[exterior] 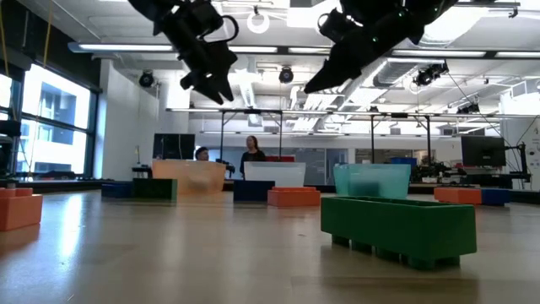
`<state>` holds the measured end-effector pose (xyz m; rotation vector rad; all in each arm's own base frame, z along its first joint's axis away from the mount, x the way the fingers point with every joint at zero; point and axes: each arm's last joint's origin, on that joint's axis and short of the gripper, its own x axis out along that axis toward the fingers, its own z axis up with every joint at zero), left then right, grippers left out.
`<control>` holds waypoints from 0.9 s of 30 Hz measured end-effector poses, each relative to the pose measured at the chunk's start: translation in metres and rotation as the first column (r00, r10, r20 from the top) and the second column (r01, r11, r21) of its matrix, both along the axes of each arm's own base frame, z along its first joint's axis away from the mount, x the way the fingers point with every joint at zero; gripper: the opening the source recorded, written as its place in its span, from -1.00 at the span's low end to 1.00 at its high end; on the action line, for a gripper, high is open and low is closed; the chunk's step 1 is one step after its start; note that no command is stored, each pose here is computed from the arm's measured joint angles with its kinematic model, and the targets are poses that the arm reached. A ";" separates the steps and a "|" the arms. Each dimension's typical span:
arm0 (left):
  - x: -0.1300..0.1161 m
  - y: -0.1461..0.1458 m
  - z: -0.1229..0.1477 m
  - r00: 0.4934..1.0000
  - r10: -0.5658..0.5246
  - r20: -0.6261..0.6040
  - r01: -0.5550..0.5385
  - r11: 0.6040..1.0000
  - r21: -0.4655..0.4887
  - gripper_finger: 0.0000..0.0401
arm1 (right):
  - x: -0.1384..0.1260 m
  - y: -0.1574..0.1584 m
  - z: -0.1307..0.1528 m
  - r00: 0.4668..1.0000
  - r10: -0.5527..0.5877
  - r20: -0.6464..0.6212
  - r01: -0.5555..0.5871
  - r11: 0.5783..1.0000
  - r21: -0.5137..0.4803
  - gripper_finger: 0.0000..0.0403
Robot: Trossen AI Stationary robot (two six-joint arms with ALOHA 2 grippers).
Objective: Sort & place blocks by color
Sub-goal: Put the orange game piece into the white bin
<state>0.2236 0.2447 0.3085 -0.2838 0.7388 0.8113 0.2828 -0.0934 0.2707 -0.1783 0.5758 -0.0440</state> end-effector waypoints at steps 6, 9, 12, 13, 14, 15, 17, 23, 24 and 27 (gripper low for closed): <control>0.005 -0.016 -0.002 0.995 -0.093 -0.030 0.091 0.994 -0.065 0.01 | 0.003 0.020 -0.003 0.997 0.059 -0.045 -0.057 0.998 0.031 -0.04; 0.014 -0.029 -0.004 0.985 -0.169 -0.015 0.167 0.980 -0.108 0.02 | 0.005 0.032 -0.005 0.992 0.101 -0.069 -0.098 0.994 0.039 0.01; 0.025 -0.044 -0.005 0.974 -0.228 -0.019 0.223 0.966 -0.134 0.02 | 0.007 0.044 -0.006 0.987 0.145 -0.075 -0.142 0.989 0.044 0.05; 0.028 -0.049 -0.005 0.969 -0.246 -0.023 0.241 0.960 -0.140 0.02 | 0.009 0.047 -0.008 0.983 0.167 -0.077 -0.164 0.985 0.052 0.05; 0.031 -0.054 -0.006 0.964 -0.263 -0.029 0.256 0.955 -0.150 0.02 | 0.010 0.050 -0.010 0.978 0.190 -0.081 -0.185 0.981 0.063 0.06; 0.034 -0.059 -0.007 0.961 -0.275 -0.034 0.266 0.950 -0.164 0.02 | 0.013 0.053 -0.013 0.973 0.215 -0.087 -0.208 0.975 0.077 0.06; 0.038 -0.070 -0.009 0.955 -0.295 -0.042 0.282 0.939 -0.196 0.02 | 0.017 0.058 -0.021 0.961 0.252 -0.111 -0.242 0.966 0.094 0.06; 0.054 -0.101 -0.010 0.925 -0.377 -0.048 0.357 0.906 -0.227 0.01 | 0.034 0.066 -0.050 0.937 0.289 -0.198 -0.281 0.957 0.069 0.06; 0.057 -0.106 -0.010 0.918 -0.394 -0.047 0.374 0.899 -0.226 0.01 | 0.036 0.066 -0.055 0.935 0.290 -0.206 -0.281 0.957 0.072 0.06; 0.064 -0.121 -0.011 0.905 -0.422 -0.043 0.403 0.887 -0.226 0.01 | 0.043 0.065 -0.068 0.930 0.290 -0.228 -0.278 0.957 0.081 0.06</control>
